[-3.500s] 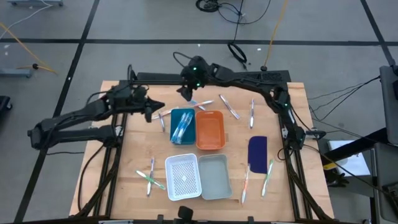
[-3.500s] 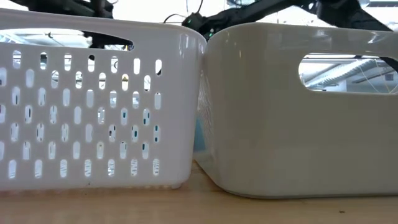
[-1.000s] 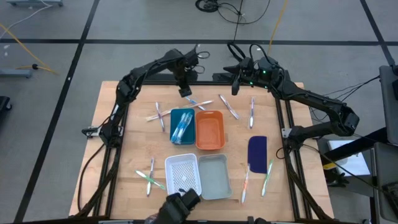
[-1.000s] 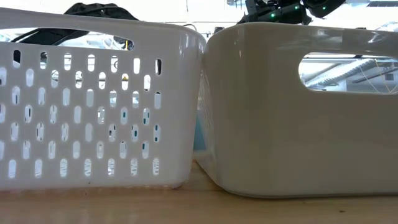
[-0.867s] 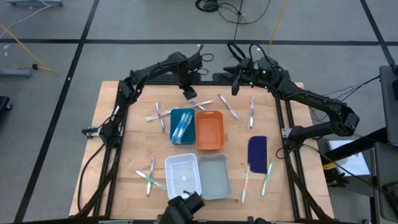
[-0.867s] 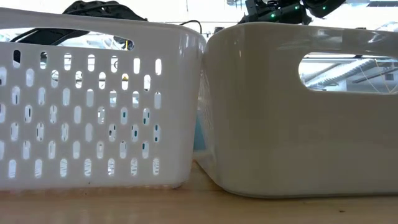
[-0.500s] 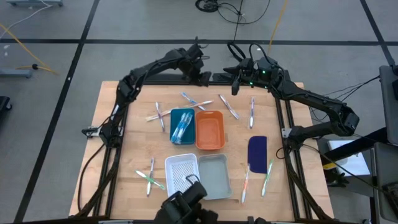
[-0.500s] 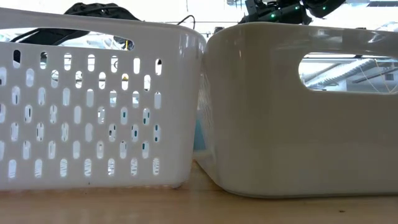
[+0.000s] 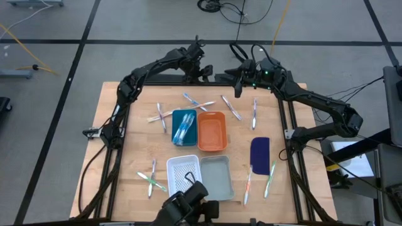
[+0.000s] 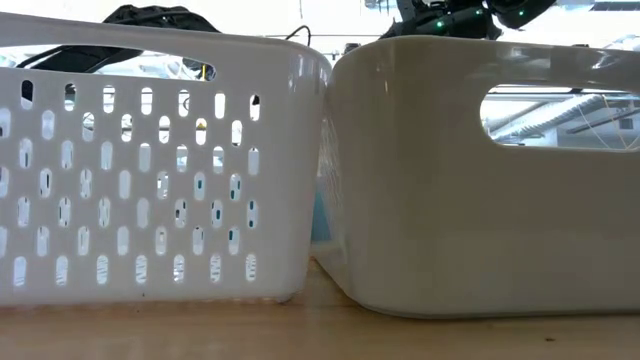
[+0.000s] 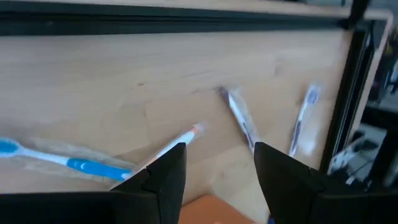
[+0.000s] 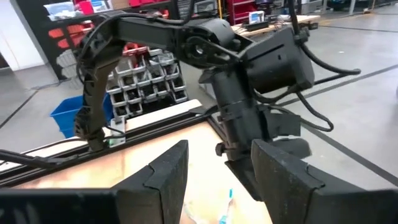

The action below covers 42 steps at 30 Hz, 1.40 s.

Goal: Pick & Place Toothbrushes
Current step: Put the violet toothbrush into the orange bin

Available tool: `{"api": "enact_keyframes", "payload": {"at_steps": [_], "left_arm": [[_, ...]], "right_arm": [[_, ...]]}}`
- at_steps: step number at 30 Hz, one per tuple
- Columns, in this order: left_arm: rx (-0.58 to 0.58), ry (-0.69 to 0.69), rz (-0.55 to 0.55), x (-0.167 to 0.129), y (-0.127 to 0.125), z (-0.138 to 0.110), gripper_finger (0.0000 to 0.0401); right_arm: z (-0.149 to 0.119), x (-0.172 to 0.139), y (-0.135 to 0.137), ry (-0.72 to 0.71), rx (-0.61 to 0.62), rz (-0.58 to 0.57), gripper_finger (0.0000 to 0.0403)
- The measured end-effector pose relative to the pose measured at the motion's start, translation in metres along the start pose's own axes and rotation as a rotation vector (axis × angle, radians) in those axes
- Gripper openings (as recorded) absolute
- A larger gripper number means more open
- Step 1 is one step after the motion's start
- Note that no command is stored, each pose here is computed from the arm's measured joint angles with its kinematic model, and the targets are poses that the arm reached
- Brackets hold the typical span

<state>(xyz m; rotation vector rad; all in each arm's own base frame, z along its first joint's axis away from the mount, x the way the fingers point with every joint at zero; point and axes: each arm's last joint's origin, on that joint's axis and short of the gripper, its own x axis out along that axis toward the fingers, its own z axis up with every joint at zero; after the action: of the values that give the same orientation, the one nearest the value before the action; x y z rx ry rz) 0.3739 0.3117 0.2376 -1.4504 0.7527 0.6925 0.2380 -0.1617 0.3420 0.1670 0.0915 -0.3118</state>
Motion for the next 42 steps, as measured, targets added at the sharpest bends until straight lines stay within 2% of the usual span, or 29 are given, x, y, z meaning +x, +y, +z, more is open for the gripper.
{"api": "enact_keyframes", "payload": {"at_steps": [12,19,27,30,33,36,42], "left_arm": [[-0.291,0.088,0.107,0.017,0.017,-0.014,0.0191],[-0.330,0.147,0.152,0.018,0.025,-0.018,0.0191],[-0.348,0.271,0.338,0.000,0.059,-0.015,0.0191],[-0.308,0.279,0.342,-0.007,0.067,-0.008,0.0191],[-0.155,0.277,0.310,-0.010,0.072,0.000,0.0191],[-0.086,0.274,0.345,-0.016,0.080,0.005,0.0191],[0.046,0.385,0.416,-0.027,0.093,0.003,0.0191]], "right_arm": [[0.001,0.000,0.001,-0.003,-0.002,0.023,0.0169],[0.001,0.000,0.001,-0.004,-0.003,0.025,0.0169],[0.000,0.000,0.002,0.006,0.000,0.053,0.0169],[0.000,0.000,0.002,0.006,0.000,0.052,0.0169],[0.000,0.000,0.001,0.006,0.000,0.051,0.0169],[0.000,0.000,0.001,0.006,0.000,0.050,0.0169],[0.000,0.000,0.001,0.006,0.009,0.048,0.0169]]}}
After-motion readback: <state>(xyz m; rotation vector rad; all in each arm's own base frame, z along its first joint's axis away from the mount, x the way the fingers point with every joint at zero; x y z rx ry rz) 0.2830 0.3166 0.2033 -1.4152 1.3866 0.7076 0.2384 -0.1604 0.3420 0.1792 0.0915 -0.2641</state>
